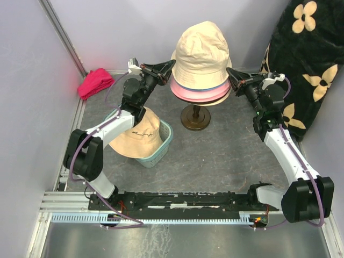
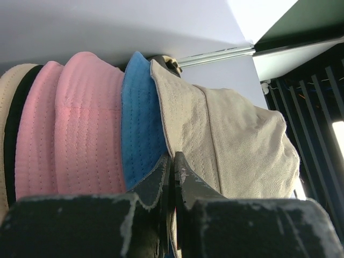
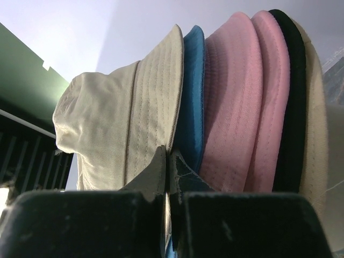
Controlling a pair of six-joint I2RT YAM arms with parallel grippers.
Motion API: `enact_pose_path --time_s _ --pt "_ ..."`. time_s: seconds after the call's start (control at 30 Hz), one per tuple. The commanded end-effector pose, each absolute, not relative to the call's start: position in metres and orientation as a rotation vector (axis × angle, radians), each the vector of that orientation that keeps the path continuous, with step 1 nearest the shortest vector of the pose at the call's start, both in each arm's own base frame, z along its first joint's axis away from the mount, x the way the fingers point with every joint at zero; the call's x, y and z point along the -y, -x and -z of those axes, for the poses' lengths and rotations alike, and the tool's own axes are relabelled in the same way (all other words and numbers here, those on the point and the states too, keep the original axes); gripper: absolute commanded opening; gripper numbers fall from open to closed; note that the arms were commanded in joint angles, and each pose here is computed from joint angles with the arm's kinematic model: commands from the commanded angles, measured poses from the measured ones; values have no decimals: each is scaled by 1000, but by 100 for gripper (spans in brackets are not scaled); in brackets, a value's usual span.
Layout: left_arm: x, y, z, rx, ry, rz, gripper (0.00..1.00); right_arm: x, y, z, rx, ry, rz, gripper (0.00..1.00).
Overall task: Stack the hats
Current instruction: Stack the hat on the hat.
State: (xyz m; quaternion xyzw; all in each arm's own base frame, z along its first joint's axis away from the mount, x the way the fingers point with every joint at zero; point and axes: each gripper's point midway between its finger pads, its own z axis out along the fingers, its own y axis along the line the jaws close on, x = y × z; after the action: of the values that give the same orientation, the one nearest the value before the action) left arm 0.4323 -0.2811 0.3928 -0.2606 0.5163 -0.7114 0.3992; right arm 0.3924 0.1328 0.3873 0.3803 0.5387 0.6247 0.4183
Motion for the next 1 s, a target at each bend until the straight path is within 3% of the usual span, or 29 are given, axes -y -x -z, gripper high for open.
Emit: enact_pose_path --time_s 0.0,0.5,0.97 --pt "296 -441 -310 -1609 812 1676 3 -146 -397 -293 -1647 -1094 -1425 1" --pt "294 -440 -264 -1852 913 1470 3 -147 -395 -266 -1733 -1116 -1369 1" --pt "274 -433 -243 -1924 1030 1300 3 -143 -391 -269 -1740 -1116 -1335 1"
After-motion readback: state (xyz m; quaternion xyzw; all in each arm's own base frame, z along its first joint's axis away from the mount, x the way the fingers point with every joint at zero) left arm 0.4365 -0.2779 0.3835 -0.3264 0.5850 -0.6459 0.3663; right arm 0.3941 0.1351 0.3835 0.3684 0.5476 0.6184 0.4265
